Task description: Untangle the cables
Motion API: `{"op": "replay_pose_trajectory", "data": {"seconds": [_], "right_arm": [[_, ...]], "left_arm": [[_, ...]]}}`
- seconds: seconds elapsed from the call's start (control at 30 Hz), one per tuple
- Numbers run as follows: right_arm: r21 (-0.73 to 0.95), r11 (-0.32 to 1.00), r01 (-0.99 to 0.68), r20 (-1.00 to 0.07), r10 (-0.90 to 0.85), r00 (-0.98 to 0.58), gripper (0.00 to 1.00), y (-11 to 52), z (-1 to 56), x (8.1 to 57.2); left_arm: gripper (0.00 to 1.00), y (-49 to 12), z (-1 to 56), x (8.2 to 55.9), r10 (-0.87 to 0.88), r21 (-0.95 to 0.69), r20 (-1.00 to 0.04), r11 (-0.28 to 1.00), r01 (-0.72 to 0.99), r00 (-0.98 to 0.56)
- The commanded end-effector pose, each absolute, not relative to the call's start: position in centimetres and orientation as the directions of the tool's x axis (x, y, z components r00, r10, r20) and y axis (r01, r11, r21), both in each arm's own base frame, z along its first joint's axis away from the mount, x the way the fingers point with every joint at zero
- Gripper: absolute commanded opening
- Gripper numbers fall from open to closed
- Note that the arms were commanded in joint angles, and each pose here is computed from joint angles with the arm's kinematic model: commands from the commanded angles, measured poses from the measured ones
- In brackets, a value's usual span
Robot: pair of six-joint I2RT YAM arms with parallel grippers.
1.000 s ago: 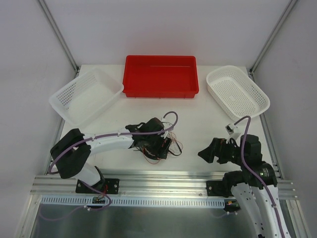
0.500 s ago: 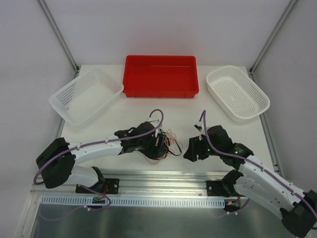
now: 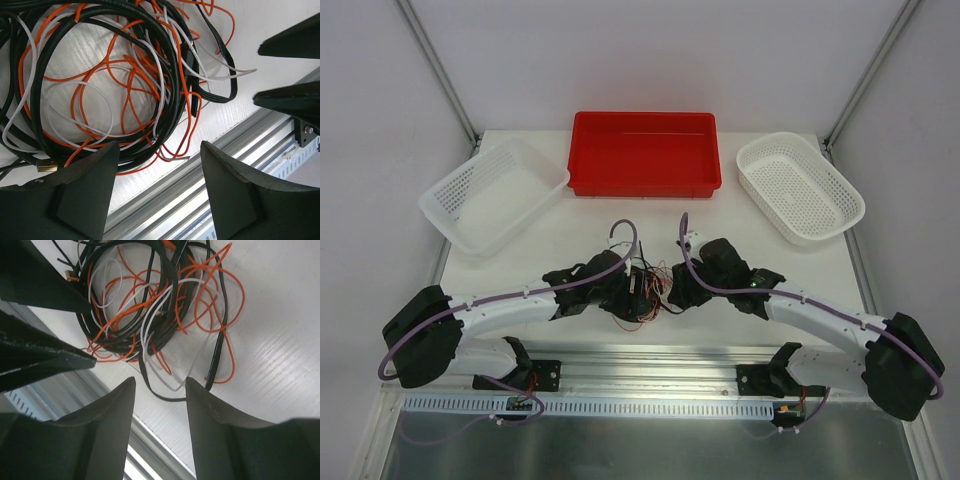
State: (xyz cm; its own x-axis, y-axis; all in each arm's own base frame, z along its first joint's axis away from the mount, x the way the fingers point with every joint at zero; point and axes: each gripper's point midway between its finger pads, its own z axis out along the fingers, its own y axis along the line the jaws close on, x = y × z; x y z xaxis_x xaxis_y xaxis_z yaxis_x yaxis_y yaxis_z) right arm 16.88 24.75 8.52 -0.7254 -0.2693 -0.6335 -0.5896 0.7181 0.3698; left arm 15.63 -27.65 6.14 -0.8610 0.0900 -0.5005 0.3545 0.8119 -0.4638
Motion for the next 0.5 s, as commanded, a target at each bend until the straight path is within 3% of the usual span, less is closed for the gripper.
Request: {"op": "replay_pose_trajectory", "data": {"seconds": [0.0, 0.07, 0.17, 0.23, 0.37, 0.47], "right_arm": [[0.340, 0.692, -0.637, -0.708, -0.257, -0.658, 0.48, 26.8, 10.3, 19.1], [0.342, 0.683, -0.645, -0.702, -0.271, -0.659, 0.46, 27.1, 9.9, 19.1], [0.356, 0.658, -0.663, -0.691, -0.293, -0.661, 0.30, 27.5, 9.6, 18.7], [0.355, 0.649, -0.673, -0.691, -0.303, -0.657, 0.25, 27.6, 9.9, 18.6], [0.328, 0.645, -0.691, -0.692, -0.334, -0.640, 0.01, 27.2, 10.4, 18.5], [0.301, 0.652, -0.696, -0.709, -0.335, -0.620, 0.01, 26.3, 12.0, 18.4]], "left_arm": [[0.66, -28.3, 6.6, 16.3, 0.048, -0.480, -0.529, 0.807, 0.345, -0.847], [0.66, -28.3, 6.5, 16.4, 0.050, -0.478, -0.525, 0.809, 0.342, -0.850], [0.66, -28.3, 5.9, 16.6, 0.056, -0.465, -0.515, 0.820, 0.334, -0.855], [0.66, -28.3, 5.7, 16.8, 0.052, -0.465, -0.508, 0.824, 0.325, -0.860], [0.66, -28.3, 5.2, 17.2, 0.052, -0.461, -0.494, 0.831, 0.312, -0.868], [0.66, -28.2, 4.9, 17.4, 0.048, -0.462, -0.479, 0.835, 0.298, -0.877]]}}
